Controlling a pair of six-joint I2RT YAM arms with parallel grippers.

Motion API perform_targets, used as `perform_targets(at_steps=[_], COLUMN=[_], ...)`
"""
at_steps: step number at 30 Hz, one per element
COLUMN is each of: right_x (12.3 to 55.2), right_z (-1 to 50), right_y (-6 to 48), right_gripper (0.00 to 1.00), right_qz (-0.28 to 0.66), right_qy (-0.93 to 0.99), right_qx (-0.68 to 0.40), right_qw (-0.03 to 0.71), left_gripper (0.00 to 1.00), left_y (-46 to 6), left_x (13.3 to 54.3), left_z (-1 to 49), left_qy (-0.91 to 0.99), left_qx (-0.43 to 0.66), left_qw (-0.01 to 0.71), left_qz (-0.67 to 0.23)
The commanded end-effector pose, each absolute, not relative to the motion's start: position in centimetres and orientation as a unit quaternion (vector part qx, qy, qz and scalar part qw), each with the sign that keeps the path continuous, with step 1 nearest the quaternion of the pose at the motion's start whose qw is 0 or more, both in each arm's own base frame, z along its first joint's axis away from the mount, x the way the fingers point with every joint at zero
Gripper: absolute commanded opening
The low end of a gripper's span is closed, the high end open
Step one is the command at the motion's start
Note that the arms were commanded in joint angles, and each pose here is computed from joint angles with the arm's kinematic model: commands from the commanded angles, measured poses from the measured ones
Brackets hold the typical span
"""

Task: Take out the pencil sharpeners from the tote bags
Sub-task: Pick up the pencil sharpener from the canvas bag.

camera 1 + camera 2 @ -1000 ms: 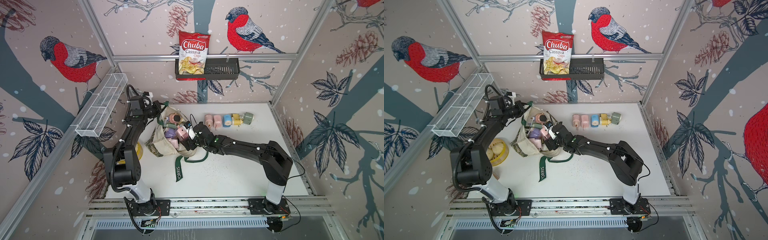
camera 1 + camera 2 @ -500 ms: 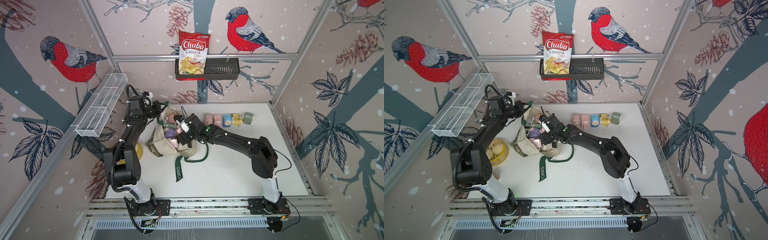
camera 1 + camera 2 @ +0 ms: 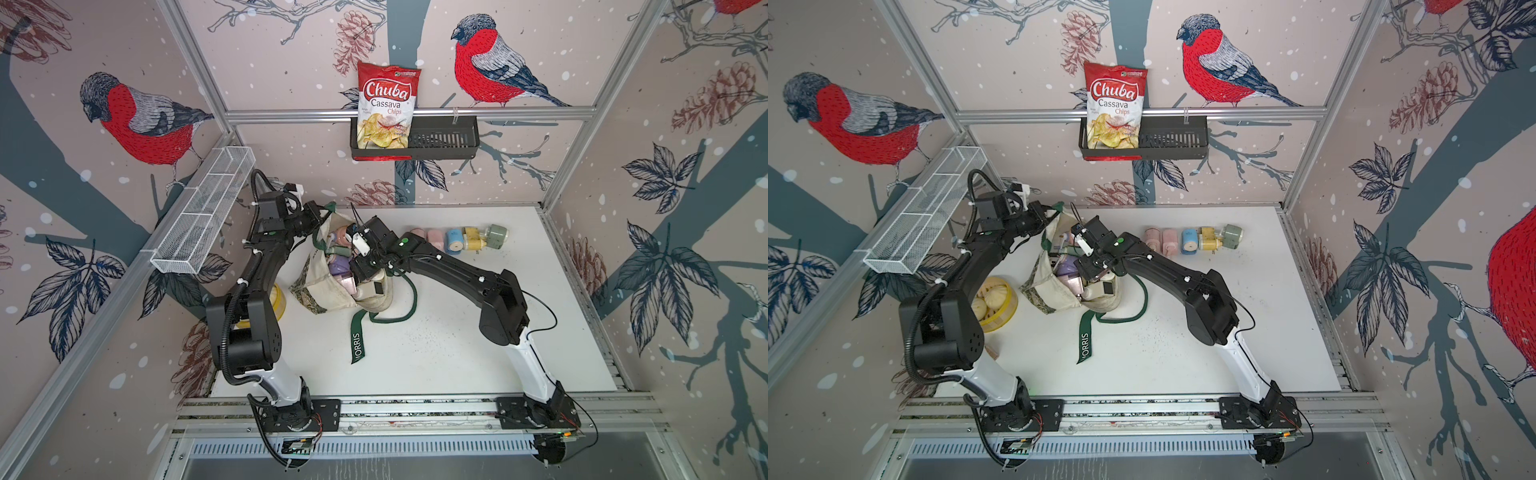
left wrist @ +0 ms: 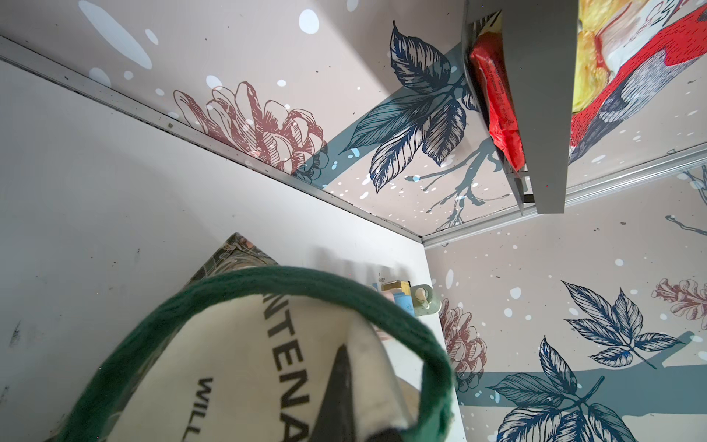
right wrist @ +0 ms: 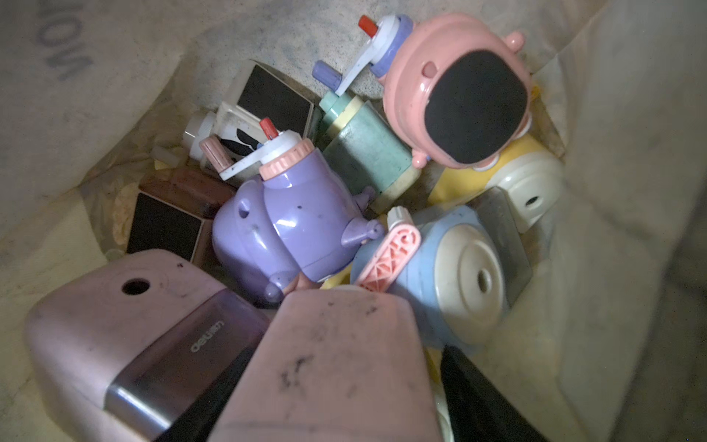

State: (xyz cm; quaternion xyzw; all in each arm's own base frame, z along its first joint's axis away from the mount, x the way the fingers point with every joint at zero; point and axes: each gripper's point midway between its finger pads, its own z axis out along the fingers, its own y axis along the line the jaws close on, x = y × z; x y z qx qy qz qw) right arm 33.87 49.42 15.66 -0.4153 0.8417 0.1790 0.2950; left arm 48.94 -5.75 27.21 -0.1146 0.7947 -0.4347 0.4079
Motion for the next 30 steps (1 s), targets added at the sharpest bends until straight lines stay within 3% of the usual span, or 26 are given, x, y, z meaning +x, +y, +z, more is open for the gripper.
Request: perform_targets(at_steps=[1, 5, 9, 13, 23, 30], right_x=[33.8, 33.5, 32.7, 33.0, 31.9, 35.6], right_z=[15.3, 16.3, 18.2, 20.8, 29.9, 33.6], right_y=[48.7, 49.0, 49.6, 49.2, 44.0, 32.5], right_gripper=[0.69, 0.61, 0.44, 0.32, 0.26, 0.26], right_qz=[0.161, 0.165, 0.172, 0.177, 0.218, 0.213], right_qy=[0.85, 0.845, 0.826, 0.817, 0.758, 0.747], right_qx=[-0.414, -0.419, -0.439, -0.429, -0.396, -0.255], right_qw=[0.282, 0.29, 0.308, 0.342, 0.47, 0.575], left_gripper=[0.0, 0.0, 0.0, 0.0, 0.0, 0.0], left_y=[-6.0, -6.0, -6.0, -5.9, -5.8, -5.7], left_x=[49.3, 49.4, 49.4, 49.4, 49.4, 49.3], left_z=[32.0, 31.9, 31.9, 31.9, 32.0, 32.2], left_qy=[0.754, 0.755, 0.755, 0.755, 0.754, 0.751], left_qx=[-0.05, -0.051, -0.051, -0.052, -0.052, -0.053], left_qw=[0.48, 0.48, 0.48, 0.48, 0.48, 0.481], left_qz=[-0.444, -0.445, -0.445, -0.444, -0.445, -0.449])
